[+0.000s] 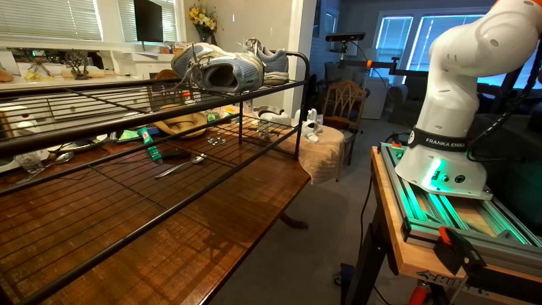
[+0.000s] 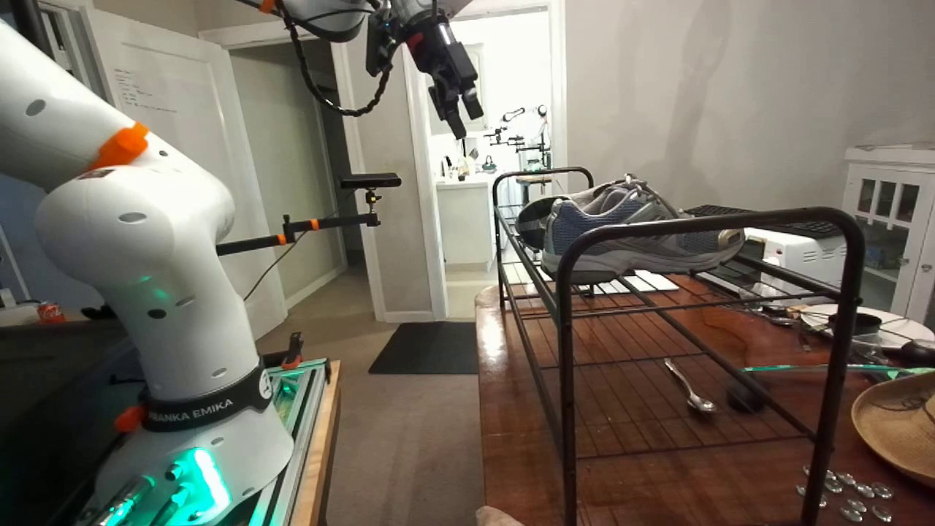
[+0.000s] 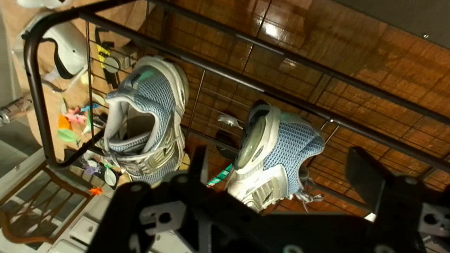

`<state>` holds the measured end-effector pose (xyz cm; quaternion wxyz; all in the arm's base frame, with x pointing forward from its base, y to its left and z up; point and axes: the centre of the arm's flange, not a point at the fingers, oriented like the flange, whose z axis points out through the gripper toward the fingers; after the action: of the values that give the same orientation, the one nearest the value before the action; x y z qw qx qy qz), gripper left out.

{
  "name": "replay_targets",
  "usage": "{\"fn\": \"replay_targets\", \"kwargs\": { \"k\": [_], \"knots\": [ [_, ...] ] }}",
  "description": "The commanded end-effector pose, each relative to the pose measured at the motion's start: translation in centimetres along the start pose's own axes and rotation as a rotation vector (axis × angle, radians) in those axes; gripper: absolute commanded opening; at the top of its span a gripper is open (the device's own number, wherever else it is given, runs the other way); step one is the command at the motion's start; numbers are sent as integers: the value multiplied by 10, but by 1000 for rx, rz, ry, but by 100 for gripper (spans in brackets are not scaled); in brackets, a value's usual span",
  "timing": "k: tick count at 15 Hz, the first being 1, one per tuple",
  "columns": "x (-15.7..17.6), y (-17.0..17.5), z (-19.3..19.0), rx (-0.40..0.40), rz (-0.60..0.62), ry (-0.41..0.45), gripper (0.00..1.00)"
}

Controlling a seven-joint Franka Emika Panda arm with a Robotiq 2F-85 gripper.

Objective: Straighten the trainer on the shelf

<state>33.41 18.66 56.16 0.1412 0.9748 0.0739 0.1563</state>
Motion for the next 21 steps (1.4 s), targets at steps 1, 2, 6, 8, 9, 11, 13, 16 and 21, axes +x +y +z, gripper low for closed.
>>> {"fn": "replay_targets", "kwargs": {
  "k": [1,2,6,8,9,11,13,16,21],
  "knots": [
    [21,-10,25,-46,-84,73,100],
    [26,-11,32,-59,-115,83,100],
    [36,-22,55,-90,-166,74,100],
    [39,-31,66,-128,-152,49,100],
    [40,-34,70,-150,-147,40,100],
    [41,-42,77,-192,-132,26,100],
    [39,-50,86,-222,-120,38,100],
    [40,-61,97,-241,-81,50,100],
    [40,-63,119,-242,31,55,100]
  ]
}}
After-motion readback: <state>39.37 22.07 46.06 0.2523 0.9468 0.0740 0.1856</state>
